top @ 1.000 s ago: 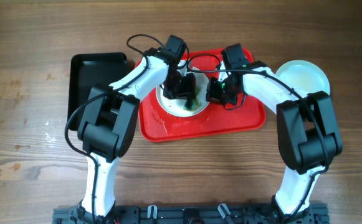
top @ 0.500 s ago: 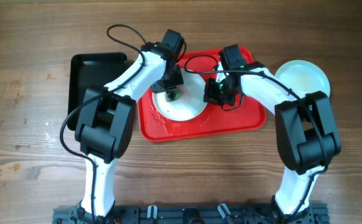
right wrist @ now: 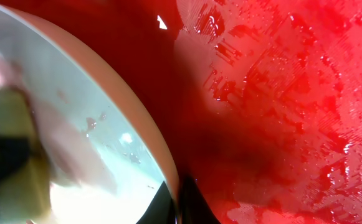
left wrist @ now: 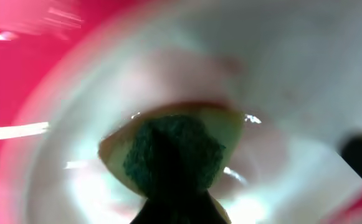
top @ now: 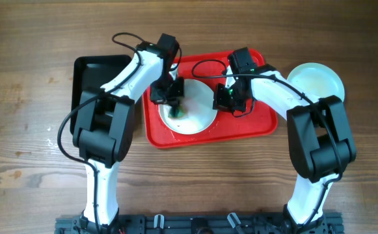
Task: Clean dirty plates on tray and stack at the side
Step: 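Continue scrubbing the plate center with the sponge in the left gripper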
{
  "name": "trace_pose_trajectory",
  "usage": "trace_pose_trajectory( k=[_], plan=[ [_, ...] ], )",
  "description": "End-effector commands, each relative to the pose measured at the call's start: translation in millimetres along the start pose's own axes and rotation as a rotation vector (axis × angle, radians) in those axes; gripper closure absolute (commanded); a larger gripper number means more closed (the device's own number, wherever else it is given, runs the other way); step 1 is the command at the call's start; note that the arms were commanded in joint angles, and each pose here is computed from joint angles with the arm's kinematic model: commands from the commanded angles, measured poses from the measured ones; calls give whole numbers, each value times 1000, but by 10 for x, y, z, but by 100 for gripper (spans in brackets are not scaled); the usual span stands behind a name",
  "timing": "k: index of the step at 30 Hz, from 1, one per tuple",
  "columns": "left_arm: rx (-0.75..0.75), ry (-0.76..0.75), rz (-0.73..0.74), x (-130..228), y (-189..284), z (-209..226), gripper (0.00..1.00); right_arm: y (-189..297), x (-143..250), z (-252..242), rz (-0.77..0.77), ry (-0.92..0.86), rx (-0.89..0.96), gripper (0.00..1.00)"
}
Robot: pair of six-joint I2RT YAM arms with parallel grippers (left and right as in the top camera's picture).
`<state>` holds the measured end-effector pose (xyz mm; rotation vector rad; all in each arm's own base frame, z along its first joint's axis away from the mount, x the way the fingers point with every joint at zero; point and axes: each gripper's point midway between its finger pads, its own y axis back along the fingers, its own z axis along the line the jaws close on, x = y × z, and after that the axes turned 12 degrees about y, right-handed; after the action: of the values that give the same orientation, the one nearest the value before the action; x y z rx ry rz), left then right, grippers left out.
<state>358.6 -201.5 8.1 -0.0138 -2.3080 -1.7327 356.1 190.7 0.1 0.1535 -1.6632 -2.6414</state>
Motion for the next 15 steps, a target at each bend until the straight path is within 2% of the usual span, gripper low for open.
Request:
trace_pose_trajectory(
  k=[1,4,7,9,12,15],
  plan=[
    [210,-92,190,332,-235,-329,96,-98,49,-156,17,-30,47,96],
    [247,-106,129,181,-237,-425,96,-98,50,-157,18,-30,47,96],
    [219,-53,48,-13,-258,-418,96,-98,50,-156,17,-30,47,96],
    [149,16,-33,-185,-279,-318,96,-98,50,-156,17,-30,47,96],
    [-34,174,-187,-443,-270,12,96,-98,50,-157,18,-29,47,96],
    [-146,283,-253,-496,-231,246,96,-98,50,-157,18,-29,47,96]
  ],
)
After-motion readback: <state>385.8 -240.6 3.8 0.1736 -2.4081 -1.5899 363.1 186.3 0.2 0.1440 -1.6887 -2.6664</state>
